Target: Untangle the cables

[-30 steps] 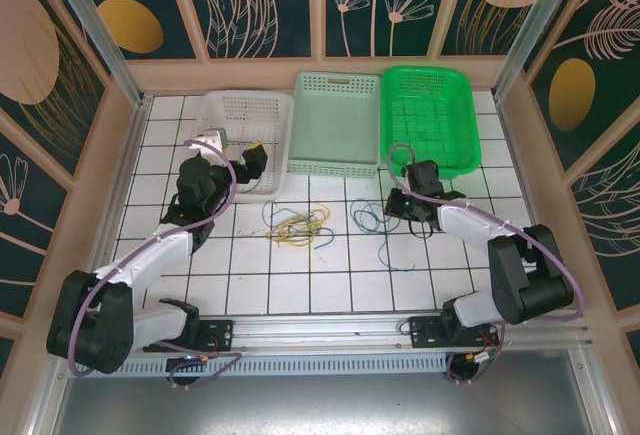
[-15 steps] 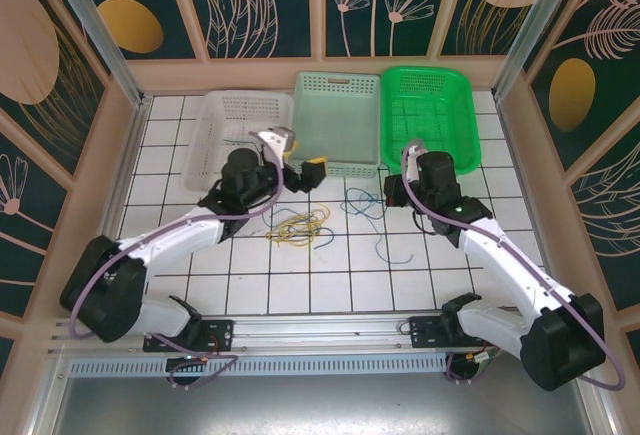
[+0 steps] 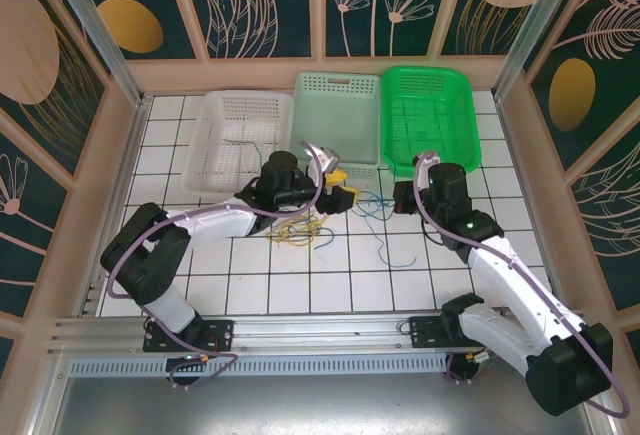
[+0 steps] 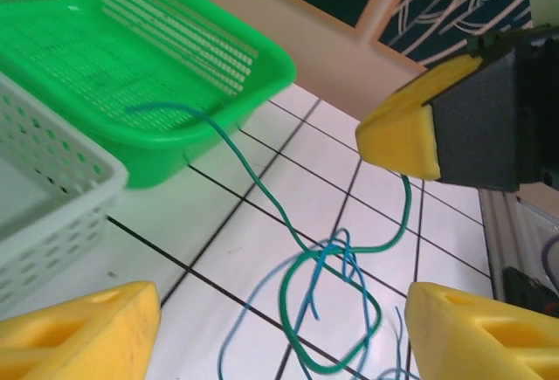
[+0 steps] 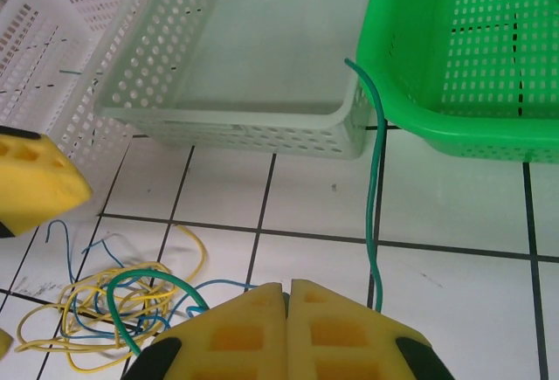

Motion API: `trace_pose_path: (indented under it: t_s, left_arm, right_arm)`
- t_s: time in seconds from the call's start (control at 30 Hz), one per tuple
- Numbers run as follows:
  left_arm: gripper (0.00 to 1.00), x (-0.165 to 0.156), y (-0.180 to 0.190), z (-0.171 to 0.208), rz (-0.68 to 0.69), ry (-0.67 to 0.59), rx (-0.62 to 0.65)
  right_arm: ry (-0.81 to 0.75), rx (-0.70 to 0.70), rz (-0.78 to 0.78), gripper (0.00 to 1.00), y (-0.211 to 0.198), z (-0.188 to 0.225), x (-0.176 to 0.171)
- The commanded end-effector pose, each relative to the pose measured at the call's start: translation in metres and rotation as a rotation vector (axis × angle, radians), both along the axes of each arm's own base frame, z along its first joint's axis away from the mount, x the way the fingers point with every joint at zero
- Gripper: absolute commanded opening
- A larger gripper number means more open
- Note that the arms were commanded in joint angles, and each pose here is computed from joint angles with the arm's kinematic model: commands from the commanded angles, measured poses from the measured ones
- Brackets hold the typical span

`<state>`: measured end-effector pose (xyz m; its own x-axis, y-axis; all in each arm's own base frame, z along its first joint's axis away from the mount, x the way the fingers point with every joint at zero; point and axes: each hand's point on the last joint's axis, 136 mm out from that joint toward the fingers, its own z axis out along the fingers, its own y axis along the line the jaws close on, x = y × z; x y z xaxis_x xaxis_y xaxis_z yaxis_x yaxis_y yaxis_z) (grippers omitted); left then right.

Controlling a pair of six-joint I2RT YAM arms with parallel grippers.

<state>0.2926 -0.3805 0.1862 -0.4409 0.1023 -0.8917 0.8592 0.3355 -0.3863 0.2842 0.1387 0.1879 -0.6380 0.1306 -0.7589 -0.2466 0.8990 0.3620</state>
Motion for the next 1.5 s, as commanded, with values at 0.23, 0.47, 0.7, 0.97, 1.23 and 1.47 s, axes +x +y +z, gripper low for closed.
trace_pose_path:
  t_s: [0.23,0.47,0.7,0.97,1.23,1.47]
  left_arm:
    - [0.72,-0.014,-0.030,0.000,-0.139,0.022,-0.034]
    - [0.69,-0.006,-0.037,-0.008,-0.125,0.052,-0.018]
    - [0.43,0.000,-0.040,-0.004,-0.115,0.045,-0.041]
    - [0.17,-0.004,-0.043,-0.005,-0.141,0.061,-0.051]
    - [0.00,-0.007,-0.043,0.000,-0.152,0.058,-0.063]
    - [0.00,-0.007,-0.041,0.007,-0.144,0.048,-0.091]
  right_arm:
    - [-0.084,0.095,-0.036,0.00,-0.005,0.015,0.002]
    - [-0.102,0.113,-0.021,0.00,-0.004,0.016,0.000]
    - [-0.102,0.115,0.019,0.00,0.000,0.014,-0.004]
    - [-0.136,0.124,-0.010,0.00,-0.009,0.022,-0.004]
    - [-0.138,0.127,-0.030,0.00,-0.014,0.021,-0.002]
    - [-0.096,0.107,-0.086,0.19,-0.023,0.009,-0.001]
